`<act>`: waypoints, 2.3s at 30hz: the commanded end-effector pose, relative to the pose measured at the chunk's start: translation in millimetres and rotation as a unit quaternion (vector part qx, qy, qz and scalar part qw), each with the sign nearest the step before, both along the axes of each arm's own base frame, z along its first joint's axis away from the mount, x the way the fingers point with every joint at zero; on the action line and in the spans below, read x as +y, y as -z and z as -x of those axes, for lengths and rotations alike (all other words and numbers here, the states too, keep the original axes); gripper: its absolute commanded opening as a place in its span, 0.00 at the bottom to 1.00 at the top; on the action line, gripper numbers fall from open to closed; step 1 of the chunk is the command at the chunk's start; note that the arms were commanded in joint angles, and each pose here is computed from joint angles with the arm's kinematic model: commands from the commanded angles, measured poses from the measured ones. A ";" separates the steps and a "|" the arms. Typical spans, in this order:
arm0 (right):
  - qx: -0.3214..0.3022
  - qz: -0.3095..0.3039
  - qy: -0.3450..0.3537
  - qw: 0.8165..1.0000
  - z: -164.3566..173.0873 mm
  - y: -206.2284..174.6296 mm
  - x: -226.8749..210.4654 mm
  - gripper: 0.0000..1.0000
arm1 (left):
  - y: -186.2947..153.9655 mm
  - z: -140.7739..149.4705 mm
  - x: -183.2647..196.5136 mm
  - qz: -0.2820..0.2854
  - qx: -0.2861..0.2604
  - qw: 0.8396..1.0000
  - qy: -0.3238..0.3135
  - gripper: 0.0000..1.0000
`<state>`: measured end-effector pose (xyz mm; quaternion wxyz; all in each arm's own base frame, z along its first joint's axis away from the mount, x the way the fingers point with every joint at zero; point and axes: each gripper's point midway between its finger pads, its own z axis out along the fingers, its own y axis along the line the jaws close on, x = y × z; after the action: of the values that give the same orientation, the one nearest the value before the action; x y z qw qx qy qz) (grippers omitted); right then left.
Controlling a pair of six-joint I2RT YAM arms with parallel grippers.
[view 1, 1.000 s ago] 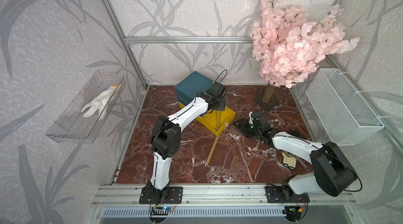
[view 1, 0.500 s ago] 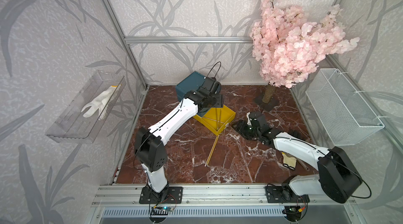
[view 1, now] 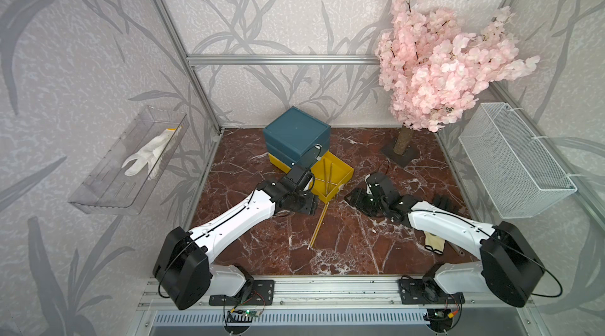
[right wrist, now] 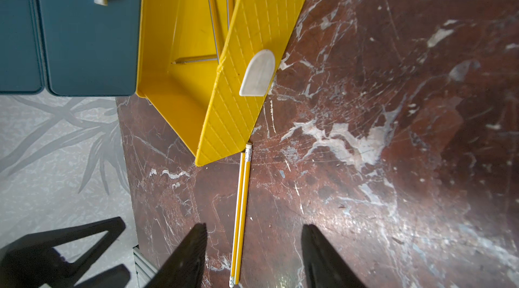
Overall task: Please place the pencils in the drawer according to their color
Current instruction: Pick up the pencil from the center of the board.
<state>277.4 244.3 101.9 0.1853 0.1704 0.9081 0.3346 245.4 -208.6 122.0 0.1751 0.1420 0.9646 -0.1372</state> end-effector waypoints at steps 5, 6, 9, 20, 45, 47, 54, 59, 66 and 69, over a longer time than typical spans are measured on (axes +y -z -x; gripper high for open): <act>0.017 0.015 0.009 1.000 -0.7 14.1 -0.6 0.58 | 34.1 8.8 -14.0 -0.023 0.035 0.999 0.034 0.69; 0.018 0.014 0.011 1.000 -0.8 14.7 -0.6 0.58 | 38.7 9.0 -15.0 -0.030 0.040 0.998 0.035 0.68; 0.019 0.015 0.013 1.000 -1.7 16.4 -0.9 0.58 | 50.5 10.1 -16.1 -0.055 0.050 0.996 0.041 0.67; 0.016 0.016 0.014 1.000 -3.5 14.8 -0.8 0.58 | 79.9 14.1 -12.0 -0.106 0.073 0.991 0.047 0.64; 0.010 0.015 0.014 1.000 -7.4 11.4 0.4 0.58 | 102.6 19.7 0.4 -0.201 0.104 0.972 0.061 0.55; 0.010 0.014 0.014 1.000 -8.0 11.6 0.2 0.58 | 104.9 19.4 1.5 -0.211 0.106 0.970 0.060 0.54; 0.006 0.013 0.014 1.000 -8.6 8.6 -0.6 0.58 | 116.4 24.5 1.6 -0.220 0.126 0.966 0.059 0.52; 0.004 0.012 0.014 1.000 -8.8 7.1 -1.0 0.58 | 121.0 30.8 0.2 -0.210 0.142 0.966 0.056 0.38; 0.000 0.010 0.015 1.000 -9.5 3.5 -2.4 0.58 | 125.3 41.9 -0.5 -0.197 0.169 0.965 0.051 0.19; -0.002 0.008 0.017 1.000 -10.1 1.5 -3.1 0.58 | 126.3 48.3 -0.4 -0.191 0.184 0.963 0.052 0.10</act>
<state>278.9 241.5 85.3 0.1716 0.1862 0.9139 0.3174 221.4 -224.6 13.3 0.0169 0.1990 0.9799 -0.0004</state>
